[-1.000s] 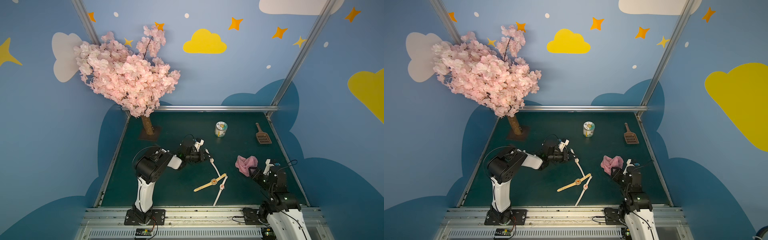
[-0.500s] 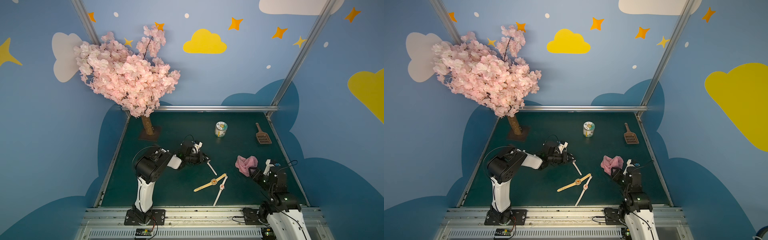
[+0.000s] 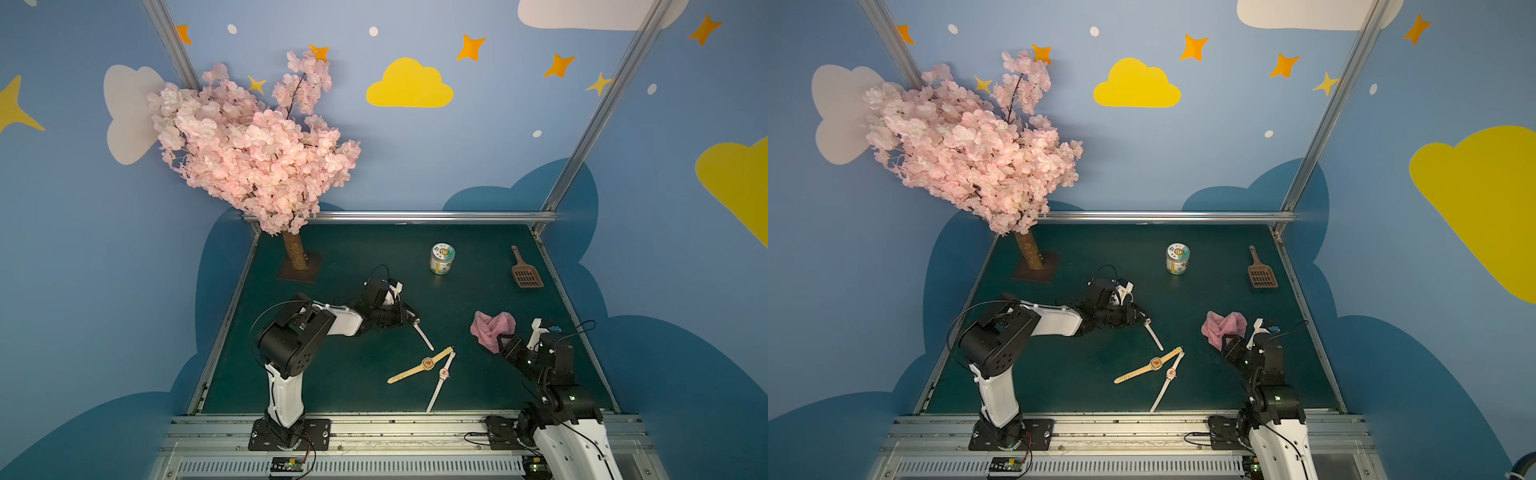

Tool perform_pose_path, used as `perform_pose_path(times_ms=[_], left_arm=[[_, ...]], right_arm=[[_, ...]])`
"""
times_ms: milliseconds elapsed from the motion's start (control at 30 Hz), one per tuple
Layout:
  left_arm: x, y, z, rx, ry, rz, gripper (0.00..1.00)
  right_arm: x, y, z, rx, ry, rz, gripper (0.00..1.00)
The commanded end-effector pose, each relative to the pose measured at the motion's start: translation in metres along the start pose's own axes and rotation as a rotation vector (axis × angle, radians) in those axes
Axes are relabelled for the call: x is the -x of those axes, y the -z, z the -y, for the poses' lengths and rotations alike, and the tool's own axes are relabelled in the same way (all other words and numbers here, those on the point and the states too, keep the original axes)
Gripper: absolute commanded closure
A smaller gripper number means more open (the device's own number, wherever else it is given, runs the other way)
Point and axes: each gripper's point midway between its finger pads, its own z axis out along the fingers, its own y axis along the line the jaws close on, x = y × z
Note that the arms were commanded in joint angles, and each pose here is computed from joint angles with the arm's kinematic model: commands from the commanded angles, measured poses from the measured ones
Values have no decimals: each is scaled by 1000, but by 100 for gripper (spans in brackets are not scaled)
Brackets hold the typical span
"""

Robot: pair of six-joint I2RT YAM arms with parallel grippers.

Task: Wipe the watch dial
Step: Place the watch at the center of the board.

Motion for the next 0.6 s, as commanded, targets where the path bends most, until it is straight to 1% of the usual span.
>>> perform_pose_path(times_ms=[0, 100, 300, 400, 467, 567], left_arm=[[2, 4, 4, 18, -30, 5, 60], [0, 5, 8, 16, -36, 2, 59], [-2, 15, 20, 15, -59, 19, 57], [-4, 22, 27, 22, -78, 32, 55], [-5, 28, 31, 27, -90, 43, 53], [-6, 39, 33, 42, -97, 60, 52]], right_arm=[[6, 7, -8, 19, 0, 12, 49], [7, 9, -11, 28, 19, 11, 49], [12, 18, -29, 78, 118, -17, 51], [10, 19, -50, 148, 180, -82, 53], [4, 17, -65, 202, 216, -152, 57], [-9, 11, -83, 244, 284, -238, 61]])
